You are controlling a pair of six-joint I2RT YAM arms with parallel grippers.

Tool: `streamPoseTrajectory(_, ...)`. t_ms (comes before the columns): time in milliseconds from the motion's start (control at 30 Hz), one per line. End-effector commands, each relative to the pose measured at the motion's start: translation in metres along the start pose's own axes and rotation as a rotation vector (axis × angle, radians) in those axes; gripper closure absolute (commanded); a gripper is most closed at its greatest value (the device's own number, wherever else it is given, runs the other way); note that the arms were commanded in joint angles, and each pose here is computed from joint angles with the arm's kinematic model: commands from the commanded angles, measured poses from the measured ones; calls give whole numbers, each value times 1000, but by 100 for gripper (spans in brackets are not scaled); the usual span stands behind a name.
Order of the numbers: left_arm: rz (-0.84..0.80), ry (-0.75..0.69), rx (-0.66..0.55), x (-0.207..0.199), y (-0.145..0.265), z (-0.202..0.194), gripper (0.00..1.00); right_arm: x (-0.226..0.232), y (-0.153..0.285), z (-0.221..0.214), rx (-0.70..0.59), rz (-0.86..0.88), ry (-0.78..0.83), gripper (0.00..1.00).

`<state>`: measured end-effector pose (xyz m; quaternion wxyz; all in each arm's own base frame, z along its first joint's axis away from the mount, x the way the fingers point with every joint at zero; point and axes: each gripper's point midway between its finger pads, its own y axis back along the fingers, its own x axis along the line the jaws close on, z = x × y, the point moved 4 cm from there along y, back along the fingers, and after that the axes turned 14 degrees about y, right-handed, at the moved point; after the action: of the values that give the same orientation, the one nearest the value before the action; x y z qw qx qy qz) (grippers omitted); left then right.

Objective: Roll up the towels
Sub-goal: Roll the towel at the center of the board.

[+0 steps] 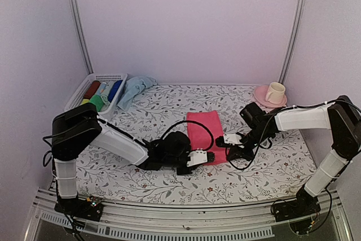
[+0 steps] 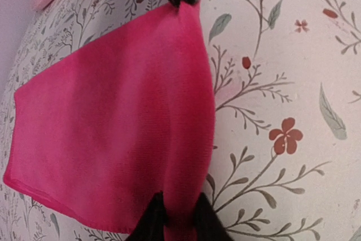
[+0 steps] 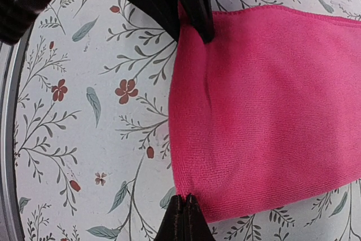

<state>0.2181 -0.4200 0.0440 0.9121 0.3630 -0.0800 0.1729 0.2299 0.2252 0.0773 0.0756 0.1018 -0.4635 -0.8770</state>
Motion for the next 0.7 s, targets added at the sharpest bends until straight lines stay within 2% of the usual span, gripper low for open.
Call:
streamPoseTrajectory(0, -49, -40, 126, -15, -5, -24, 96, 0, 2, 2, -17, 22, -2, 98)
streamPoseTrajectory(33, -59, -39, 127, -16, -3, -23, 100, 0, 3, 2, -16, 20, 1, 98)
streamPoseTrajectory(267, -210, 5, 105, -27, 14, -8, 100, 3, 6, 4, -20, 14, 43, 98)
streamPoseTrajectory(500, -327, 119, 69, -23, 34, 8, 100, 12, 7, 1, -4, 57, 51, 98)
streamPoseTrajectory(600, -370, 161, 63, -24, 39, 10, 91, 20, 11, 5, -29, 99, 67, 98)
streamPoseTrajectory(667, -379, 177, 55, -24, 42, 11, 81, 21, 14, 8, -39, 109, 71, 98)
